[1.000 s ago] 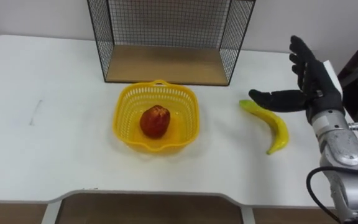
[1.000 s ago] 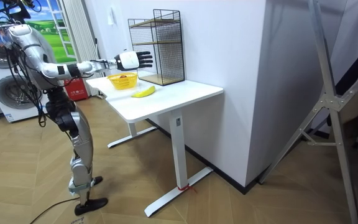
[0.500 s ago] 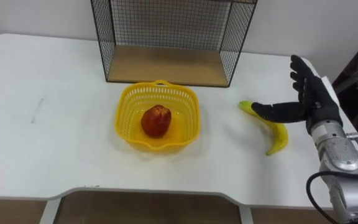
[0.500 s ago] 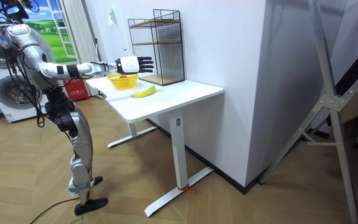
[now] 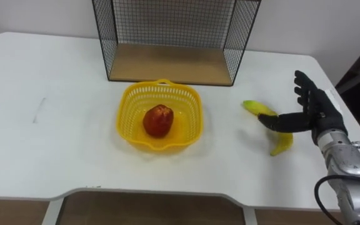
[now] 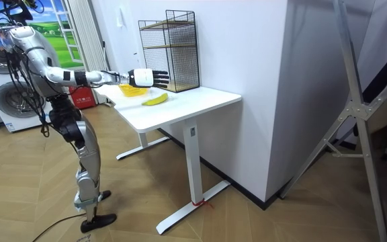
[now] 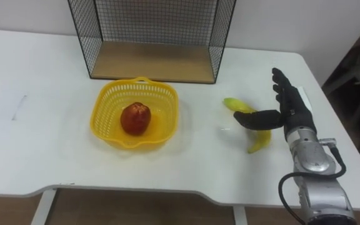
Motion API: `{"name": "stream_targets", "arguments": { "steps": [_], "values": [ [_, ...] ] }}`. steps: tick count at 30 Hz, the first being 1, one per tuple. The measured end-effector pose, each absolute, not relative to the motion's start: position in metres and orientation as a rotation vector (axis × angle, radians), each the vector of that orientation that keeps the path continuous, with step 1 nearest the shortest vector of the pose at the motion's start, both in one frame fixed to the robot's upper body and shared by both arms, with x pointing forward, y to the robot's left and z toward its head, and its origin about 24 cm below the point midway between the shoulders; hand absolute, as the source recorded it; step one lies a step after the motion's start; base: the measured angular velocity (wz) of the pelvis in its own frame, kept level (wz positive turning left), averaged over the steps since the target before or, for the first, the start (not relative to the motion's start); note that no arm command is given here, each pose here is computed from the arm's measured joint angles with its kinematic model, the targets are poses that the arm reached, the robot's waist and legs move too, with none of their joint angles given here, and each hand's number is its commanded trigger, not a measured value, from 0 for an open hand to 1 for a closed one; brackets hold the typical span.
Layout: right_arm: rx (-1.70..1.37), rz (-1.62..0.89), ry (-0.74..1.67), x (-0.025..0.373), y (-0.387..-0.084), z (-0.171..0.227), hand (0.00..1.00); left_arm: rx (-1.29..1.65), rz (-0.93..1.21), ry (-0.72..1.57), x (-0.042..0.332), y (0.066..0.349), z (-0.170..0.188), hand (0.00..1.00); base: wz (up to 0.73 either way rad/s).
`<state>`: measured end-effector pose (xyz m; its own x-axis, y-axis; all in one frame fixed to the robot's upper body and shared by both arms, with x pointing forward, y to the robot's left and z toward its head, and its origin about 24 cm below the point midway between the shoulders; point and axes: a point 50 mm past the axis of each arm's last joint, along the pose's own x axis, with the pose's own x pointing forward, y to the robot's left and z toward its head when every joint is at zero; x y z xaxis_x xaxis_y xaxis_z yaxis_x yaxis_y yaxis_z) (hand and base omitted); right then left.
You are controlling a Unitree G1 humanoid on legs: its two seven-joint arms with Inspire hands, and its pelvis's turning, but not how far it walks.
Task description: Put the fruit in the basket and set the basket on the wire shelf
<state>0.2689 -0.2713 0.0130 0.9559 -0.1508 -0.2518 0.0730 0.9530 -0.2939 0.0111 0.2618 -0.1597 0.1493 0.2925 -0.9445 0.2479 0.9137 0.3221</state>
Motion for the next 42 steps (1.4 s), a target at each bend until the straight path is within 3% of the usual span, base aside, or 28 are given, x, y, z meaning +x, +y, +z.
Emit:
{"name": "stream_targets", "arguments": {
  "steps": [15,42],
  "values": [
    [-0.273,-0.114,0.460,0.254,-0.283,-0.021,0.00,0.449,0.058,1.452,0.008,0.265,-0.158,0.00,0.00],
    [-0.344,-0.117,0.527,0.252,-0.289,-0.034,0.00,0.454,0.075,1.487,-0.002,0.269,-0.157,0.00,0.02]
  ]
}}
